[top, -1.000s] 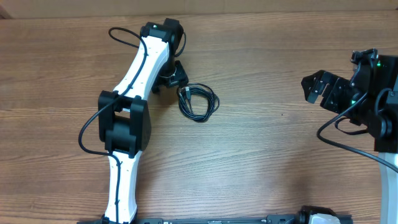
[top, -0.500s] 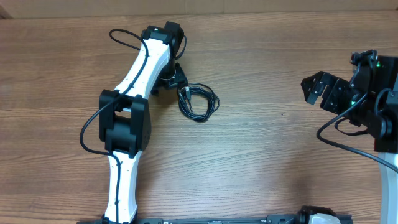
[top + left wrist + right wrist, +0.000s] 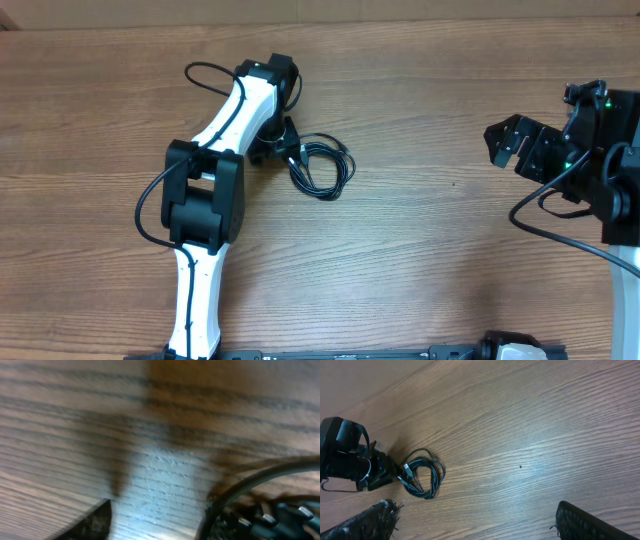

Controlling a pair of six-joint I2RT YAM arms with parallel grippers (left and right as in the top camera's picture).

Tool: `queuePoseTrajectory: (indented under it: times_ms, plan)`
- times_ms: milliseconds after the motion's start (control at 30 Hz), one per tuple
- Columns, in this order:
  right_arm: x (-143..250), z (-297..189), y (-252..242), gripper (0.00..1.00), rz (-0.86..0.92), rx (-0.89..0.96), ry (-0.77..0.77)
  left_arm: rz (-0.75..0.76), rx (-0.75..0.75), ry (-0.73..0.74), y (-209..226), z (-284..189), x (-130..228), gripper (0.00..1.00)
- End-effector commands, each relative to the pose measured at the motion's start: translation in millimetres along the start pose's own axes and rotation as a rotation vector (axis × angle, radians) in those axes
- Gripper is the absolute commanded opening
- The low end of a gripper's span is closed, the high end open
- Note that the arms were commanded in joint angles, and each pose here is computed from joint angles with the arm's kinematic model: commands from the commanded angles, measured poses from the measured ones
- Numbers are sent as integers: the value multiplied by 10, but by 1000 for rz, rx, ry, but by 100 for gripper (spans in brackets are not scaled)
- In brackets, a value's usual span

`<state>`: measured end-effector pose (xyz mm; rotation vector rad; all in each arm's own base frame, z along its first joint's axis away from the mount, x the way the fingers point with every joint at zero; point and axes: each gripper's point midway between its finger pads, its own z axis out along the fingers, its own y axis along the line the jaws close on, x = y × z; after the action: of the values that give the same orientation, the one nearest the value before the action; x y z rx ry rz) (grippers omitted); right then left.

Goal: Untangle cables

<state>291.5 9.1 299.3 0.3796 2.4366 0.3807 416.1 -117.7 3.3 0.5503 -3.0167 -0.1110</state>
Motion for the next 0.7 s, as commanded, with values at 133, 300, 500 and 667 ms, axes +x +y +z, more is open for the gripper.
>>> queuePoseTrajectory:
  times_ms: [133, 300, 500, 667]
  plan:
    - [-42, -47, 24, 100, -12, -2, -20, 80, 28, 32, -51, 68, 118, 4]
    - [-44, -47, 24, 100, -12, -2, -21, 253, 196, 91, -280, -184, 201, 4]
    - [-66, -48, 31, 98, -15, -5, -30, 403, 353, -86, -447, -1310, 58, 4]
    - [-120, -50, 56, 89, -21, -16, -51, 493, 510, -358, -421, -2604, 143, 4]
